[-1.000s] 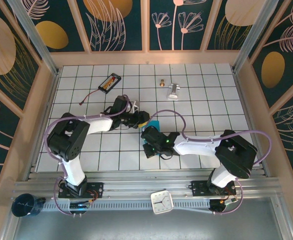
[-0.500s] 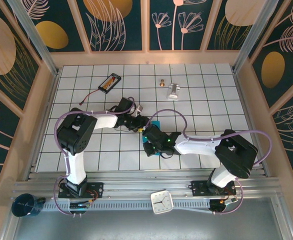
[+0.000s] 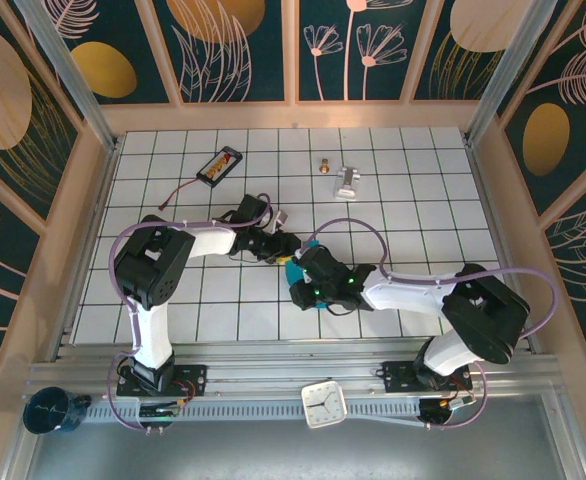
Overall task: Fold a paper plane with a square sheet of paper (pick it up from the middle)
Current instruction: Third fold the triangle at the center of the table.
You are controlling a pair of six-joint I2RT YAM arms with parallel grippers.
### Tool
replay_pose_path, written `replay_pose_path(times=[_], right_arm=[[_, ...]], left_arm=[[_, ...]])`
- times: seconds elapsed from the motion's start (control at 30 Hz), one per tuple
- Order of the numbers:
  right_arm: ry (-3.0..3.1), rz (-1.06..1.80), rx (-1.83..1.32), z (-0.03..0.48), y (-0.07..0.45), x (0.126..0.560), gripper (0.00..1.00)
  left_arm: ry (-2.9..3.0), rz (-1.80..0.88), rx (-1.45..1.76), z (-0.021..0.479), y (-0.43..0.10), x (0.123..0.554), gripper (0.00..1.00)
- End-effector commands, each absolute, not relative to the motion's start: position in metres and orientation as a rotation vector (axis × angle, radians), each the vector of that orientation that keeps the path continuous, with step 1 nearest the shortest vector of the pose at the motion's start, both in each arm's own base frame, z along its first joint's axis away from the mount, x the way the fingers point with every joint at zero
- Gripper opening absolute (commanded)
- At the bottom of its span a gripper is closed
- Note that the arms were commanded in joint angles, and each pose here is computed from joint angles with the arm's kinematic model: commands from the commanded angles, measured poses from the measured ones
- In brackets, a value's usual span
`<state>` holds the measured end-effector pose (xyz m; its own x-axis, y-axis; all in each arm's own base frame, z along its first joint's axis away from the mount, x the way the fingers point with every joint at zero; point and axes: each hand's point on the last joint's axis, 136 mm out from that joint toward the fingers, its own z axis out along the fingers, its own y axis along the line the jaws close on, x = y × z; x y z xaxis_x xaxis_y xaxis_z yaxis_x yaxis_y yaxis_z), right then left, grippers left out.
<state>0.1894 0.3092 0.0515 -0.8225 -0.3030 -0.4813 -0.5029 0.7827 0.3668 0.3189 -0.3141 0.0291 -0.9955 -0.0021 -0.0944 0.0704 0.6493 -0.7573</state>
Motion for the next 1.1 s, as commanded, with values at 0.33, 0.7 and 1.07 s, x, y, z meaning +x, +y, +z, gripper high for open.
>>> replay_pose_path(times=[0.33, 0.7, 1.07], right_arm=[[2.529, 0.841, -0.538, 0.063, 0.307, 0.206, 0.07], [2.547, 0.975, -0.446, 0.062, 0.294, 0.226, 0.04], [2.551, 1.081, -0.444, 0.062, 0.293, 0.215, 0.0]], left_arm=[[2.879, -1.171, 0.051, -0.005, -0.303, 0.309, 0.43], [2.903, -1.14, 0.056, -0.014, -0.3, 0.307, 0.43], [2.773, -1.235, 0.09, 0.037, -0.317, 0.328, 0.45]])
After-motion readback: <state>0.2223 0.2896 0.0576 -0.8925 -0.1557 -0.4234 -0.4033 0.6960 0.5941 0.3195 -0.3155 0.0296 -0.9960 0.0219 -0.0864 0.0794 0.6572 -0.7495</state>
